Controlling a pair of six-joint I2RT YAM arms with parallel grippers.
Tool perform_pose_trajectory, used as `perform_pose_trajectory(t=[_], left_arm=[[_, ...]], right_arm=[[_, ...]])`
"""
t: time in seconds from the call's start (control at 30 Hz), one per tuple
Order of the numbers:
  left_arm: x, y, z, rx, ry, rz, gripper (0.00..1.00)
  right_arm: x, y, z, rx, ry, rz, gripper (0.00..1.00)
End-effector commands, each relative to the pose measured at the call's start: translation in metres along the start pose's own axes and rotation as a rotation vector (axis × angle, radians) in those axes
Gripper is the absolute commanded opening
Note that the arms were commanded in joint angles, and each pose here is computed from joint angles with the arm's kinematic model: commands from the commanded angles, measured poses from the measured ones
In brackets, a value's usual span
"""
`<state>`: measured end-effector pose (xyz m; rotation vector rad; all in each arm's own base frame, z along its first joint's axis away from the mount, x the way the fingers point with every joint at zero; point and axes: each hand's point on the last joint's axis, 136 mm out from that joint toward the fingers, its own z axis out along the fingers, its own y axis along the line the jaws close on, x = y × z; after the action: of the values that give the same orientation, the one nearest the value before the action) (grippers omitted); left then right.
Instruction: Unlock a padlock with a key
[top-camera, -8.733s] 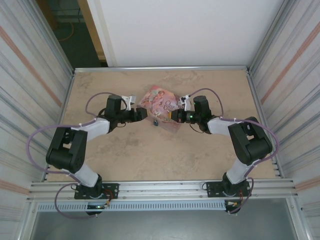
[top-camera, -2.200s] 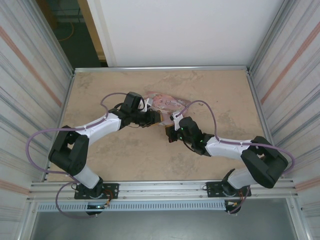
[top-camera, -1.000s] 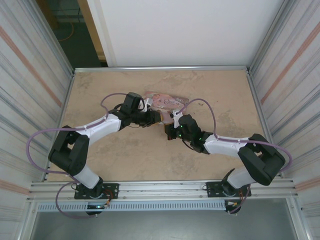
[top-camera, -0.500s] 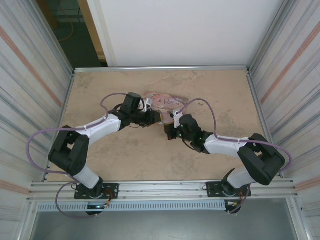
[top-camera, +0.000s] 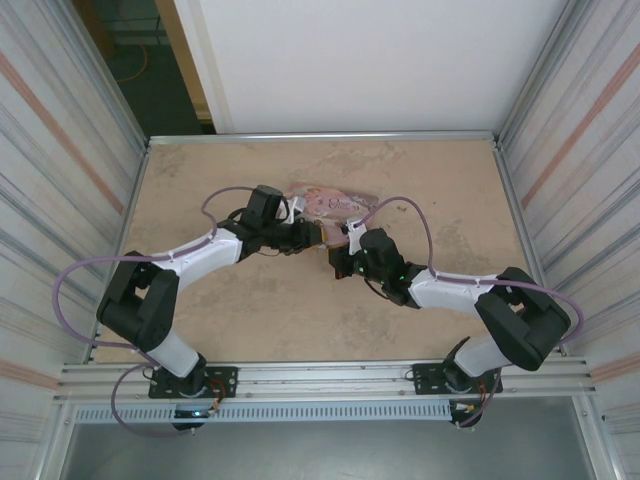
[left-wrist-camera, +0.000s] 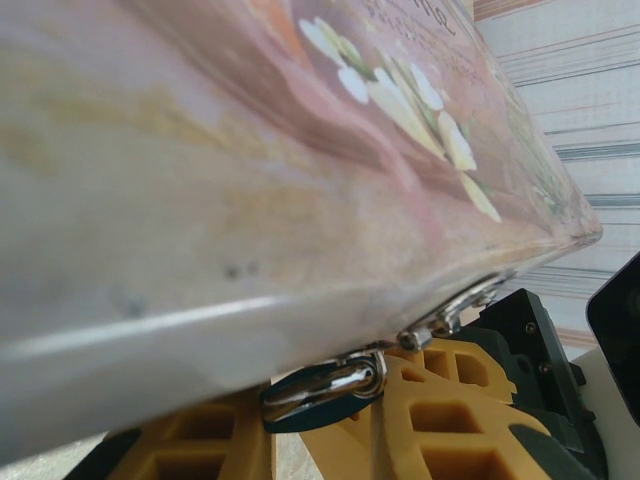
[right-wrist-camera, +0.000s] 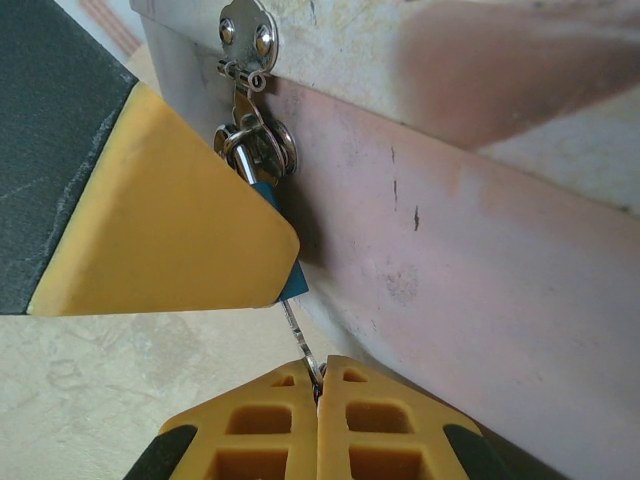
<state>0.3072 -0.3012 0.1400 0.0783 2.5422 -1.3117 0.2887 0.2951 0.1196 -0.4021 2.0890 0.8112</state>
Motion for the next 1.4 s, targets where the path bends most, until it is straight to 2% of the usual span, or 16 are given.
perform_pose_trajectory(t=[0.0,0.3,0.5,1.13,1.27,1.37], left_arm=[[0.000,-0.016,-0.002,0.068,0.006,0.035,0.08],[0.001,-0.019,-0.002,0.073,0.011,0.039,0.08],[0.004,-0.016,0.001,0.064,0.023,0.033,0.08],[0.014,-0.025,0.003,0.090,0.061,0.027,0.08],[0.014,-0.022,0.005,0.087,0.057,0.024,0.08],[0.014,-0.018,0.010,0.086,0.059,0.014,0.09]], right_arm=[[-0.024,0.014,-0.002,-0.055,-0.081,0.005,0.00],[-0.029,0.018,0.000,-0.078,-0.100,-0.010,0.00],[-0.044,0.033,-0.002,-0.166,-0.132,-0.026,0.00],[-0.094,0.056,0.005,-0.299,-0.229,-0.110,0.00],[-0.092,0.056,0.009,-0.304,-0.221,-0.100,0.00],[-0.077,0.044,0.015,-0.266,-0.186,-0.081,0.00]])
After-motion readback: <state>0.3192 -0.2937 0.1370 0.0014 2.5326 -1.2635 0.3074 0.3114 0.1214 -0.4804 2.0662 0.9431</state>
